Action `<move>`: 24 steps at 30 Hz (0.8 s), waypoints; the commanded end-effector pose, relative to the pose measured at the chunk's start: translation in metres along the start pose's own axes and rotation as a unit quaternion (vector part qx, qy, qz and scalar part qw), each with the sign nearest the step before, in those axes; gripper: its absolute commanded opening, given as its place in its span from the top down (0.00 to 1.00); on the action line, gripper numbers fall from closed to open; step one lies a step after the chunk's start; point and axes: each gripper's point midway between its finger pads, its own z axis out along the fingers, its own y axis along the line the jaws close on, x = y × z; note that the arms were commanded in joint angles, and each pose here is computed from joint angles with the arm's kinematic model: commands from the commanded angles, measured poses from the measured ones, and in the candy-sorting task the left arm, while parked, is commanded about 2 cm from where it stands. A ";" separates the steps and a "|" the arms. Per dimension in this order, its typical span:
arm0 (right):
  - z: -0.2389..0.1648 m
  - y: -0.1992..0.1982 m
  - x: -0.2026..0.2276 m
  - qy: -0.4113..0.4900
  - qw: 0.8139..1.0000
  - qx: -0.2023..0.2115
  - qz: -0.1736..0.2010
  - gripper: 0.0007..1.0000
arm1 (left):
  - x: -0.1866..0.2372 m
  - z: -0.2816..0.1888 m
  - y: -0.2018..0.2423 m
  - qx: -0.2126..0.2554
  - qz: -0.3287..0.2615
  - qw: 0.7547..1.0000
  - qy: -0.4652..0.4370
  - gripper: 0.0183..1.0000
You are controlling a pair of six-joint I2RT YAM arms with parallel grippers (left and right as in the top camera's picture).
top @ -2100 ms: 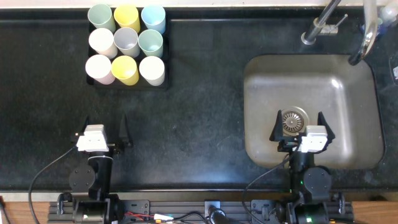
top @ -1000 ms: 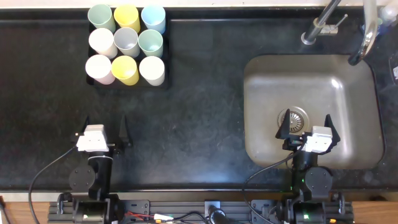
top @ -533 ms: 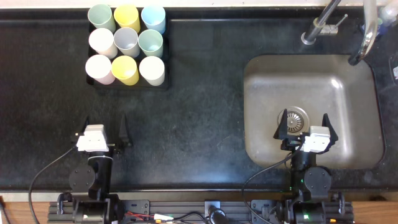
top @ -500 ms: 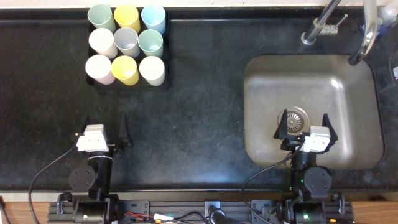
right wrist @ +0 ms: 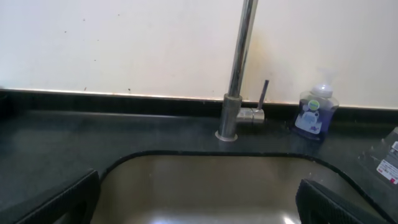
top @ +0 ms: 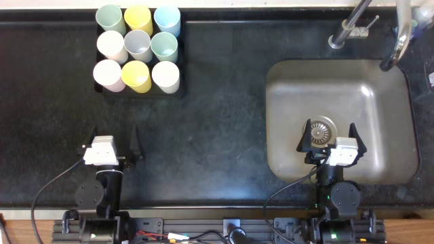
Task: Store Cups
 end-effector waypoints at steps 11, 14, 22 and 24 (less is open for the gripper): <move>0.000 0.003 0.002 -0.004 1.000 -0.006 -0.001 0.00 | 0.000 -0.001 -0.009 0.018 -0.004 1.000 -0.002 0.00; 0.000 0.003 0.002 -0.004 1.000 -0.006 -0.001 0.00 | 0.000 -0.001 -0.009 0.018 -0.004 1.000 -0.002 0.00; 0.000 0.003 0.002 -0.004 1.000 -0.006 -0.001 0.00 | 0.000 -0.001 -0.009 0.018 -0.004 1.000 -0.002 0.00; 0.000 0.003 0.002 -0.004 1.000 -0.006 -0.001 0.00 | 0.000 -0.001 -0.009 0.018 -0.004 1.000 -0.002 0.00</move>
